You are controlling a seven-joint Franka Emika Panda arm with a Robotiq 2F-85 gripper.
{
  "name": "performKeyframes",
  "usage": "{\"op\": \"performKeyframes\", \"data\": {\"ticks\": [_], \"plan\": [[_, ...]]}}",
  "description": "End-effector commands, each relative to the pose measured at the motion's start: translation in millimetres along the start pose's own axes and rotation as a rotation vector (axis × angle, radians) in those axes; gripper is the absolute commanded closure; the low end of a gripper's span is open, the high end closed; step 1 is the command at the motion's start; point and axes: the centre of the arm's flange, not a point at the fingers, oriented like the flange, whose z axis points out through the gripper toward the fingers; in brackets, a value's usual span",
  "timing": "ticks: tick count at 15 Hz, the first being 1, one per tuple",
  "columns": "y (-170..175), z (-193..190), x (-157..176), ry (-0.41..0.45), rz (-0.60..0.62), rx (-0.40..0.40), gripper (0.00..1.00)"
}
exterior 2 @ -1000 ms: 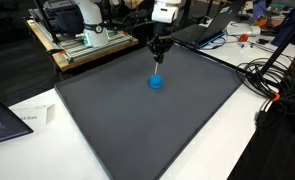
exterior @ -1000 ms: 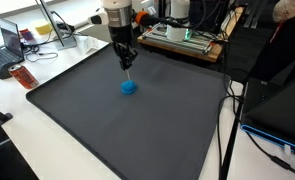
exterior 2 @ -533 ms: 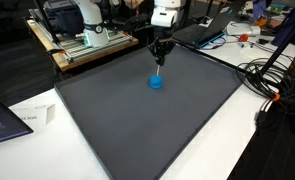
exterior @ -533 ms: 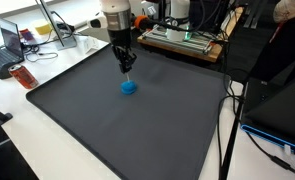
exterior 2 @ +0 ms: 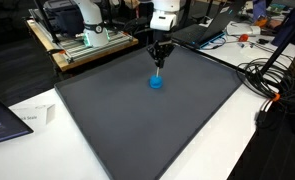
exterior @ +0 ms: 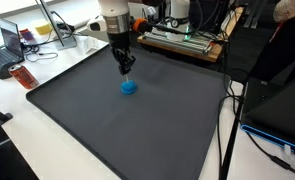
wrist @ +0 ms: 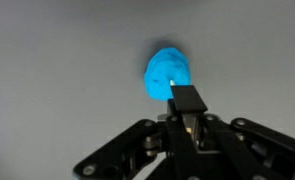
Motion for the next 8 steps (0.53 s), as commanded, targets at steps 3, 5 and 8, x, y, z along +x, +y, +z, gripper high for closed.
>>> {"op": "performKeyframes", "data": {"ticks": [3,5,8], "plan": [[-3.8,20.3,7.8,-0.02,0.012,0.013,0.97],[-5.7,27.7,9.7,-0.025,0.011,0.009,0.97],[-8.6,40.0,10.9,-0.036,0.011,0.001,0.97]]}}
